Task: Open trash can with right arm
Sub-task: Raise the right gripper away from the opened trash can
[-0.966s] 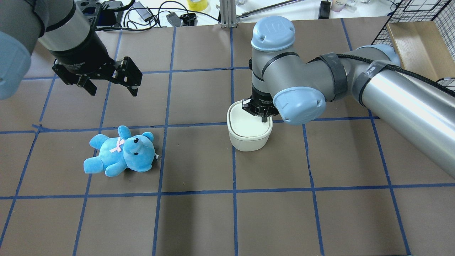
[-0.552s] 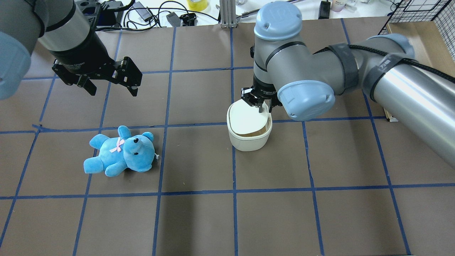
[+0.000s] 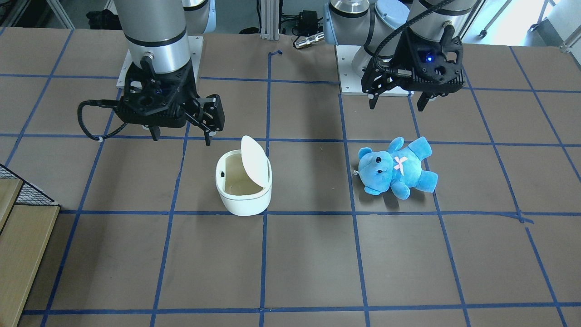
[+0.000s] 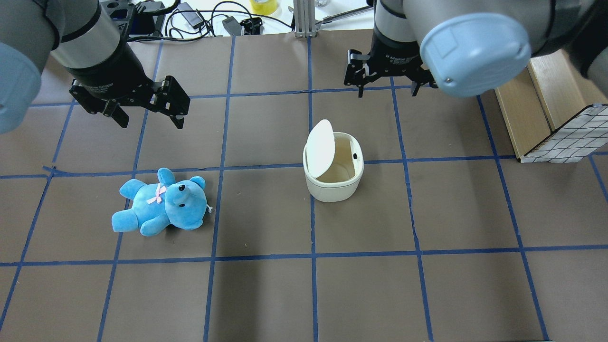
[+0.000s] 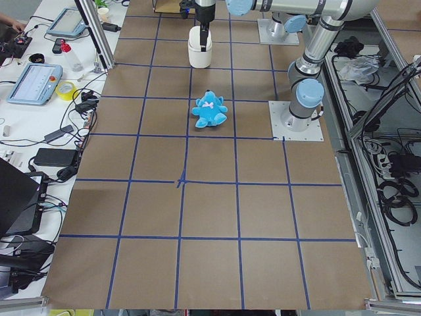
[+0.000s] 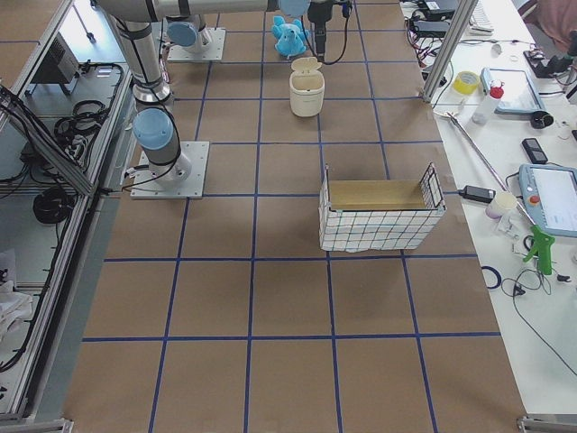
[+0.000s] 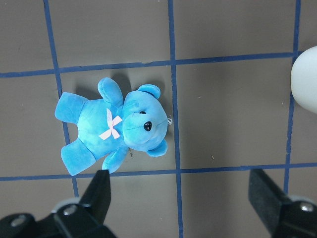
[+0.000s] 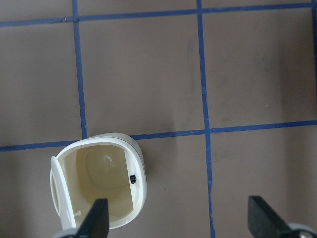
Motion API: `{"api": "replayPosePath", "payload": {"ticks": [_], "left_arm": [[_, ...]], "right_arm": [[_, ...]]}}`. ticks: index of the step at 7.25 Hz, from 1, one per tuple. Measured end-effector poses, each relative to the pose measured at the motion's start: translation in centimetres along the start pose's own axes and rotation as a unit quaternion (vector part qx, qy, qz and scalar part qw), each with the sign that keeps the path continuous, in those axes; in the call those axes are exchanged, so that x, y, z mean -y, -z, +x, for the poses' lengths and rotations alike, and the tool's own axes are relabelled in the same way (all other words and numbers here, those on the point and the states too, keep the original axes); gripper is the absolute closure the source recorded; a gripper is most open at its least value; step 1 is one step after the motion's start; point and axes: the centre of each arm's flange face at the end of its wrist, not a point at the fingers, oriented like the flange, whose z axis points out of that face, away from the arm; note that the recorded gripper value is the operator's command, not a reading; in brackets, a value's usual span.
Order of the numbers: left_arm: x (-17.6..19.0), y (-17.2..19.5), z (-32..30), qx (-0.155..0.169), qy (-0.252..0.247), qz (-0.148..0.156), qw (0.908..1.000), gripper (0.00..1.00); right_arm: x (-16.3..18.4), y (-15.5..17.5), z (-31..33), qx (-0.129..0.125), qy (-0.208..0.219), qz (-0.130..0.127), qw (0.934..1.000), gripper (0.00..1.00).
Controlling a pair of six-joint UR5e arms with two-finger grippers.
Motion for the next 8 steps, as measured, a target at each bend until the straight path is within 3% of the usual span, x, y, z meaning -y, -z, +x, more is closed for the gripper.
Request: {"api": "replayPosePath", "payload": {"ticks": [2,8], "left_arm": [[0.0,0.0,0.0,0.000,0.000,0.000,1.0000,0.00],[0.0,0.0,0.0,0.000,0.000,0.000,1.0000,0.00]], "right_arm": [[1.1,1.7,1.9,0.000,0.011,0.006,0.9999,0.00],[2.3,2.3,7.2,0.017,0.029,-0.005,0.9994,0.00]]}}
